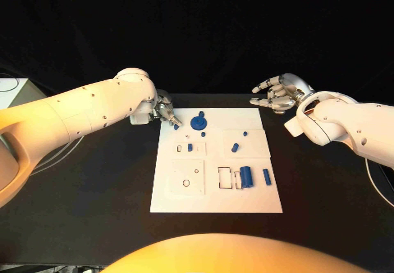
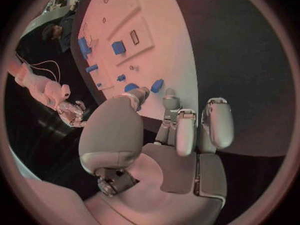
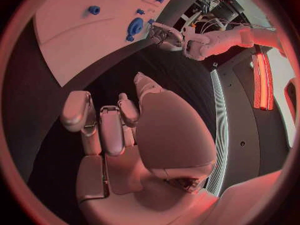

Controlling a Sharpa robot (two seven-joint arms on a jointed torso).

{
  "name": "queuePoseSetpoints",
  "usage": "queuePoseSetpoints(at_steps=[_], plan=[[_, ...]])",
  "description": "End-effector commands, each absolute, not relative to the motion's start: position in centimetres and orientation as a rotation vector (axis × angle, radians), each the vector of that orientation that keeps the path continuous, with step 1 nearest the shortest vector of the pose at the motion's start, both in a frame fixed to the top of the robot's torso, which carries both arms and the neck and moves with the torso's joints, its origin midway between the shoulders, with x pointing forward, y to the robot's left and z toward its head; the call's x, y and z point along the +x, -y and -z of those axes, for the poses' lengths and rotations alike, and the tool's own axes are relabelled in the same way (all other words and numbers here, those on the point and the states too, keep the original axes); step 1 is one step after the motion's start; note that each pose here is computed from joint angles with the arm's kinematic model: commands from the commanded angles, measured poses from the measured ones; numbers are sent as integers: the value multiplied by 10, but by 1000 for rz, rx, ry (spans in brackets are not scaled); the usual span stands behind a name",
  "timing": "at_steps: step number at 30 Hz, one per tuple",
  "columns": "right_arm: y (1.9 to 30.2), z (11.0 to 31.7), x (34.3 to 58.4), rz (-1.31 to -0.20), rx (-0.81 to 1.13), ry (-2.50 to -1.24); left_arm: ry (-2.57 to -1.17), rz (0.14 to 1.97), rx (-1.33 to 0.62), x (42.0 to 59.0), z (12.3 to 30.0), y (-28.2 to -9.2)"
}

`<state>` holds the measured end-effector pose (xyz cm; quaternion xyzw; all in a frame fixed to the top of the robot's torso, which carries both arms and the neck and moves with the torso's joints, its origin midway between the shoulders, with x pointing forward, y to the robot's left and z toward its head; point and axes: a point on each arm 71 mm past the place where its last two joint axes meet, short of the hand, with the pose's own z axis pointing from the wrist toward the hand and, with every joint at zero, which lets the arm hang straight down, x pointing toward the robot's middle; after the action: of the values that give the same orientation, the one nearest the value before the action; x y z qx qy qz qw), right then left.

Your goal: Assemble the parts on the task board

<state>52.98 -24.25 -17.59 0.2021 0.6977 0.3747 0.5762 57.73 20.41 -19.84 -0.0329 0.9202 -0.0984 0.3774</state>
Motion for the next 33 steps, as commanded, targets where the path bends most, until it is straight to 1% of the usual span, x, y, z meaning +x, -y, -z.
queuePoseSetpoints(at_steps=[1, 17, 33], plan=[[241, 177, 529, -890, 461, -1645, -2388, 266, -71, 576, 199, -202], [240, 177, 529, -891, 460, -1646, -2391, 281, -68, 576, 199, -197], [241, 177, 530, -890, 461, -1647, -2393, 322, -115, 576, 199, -197]])
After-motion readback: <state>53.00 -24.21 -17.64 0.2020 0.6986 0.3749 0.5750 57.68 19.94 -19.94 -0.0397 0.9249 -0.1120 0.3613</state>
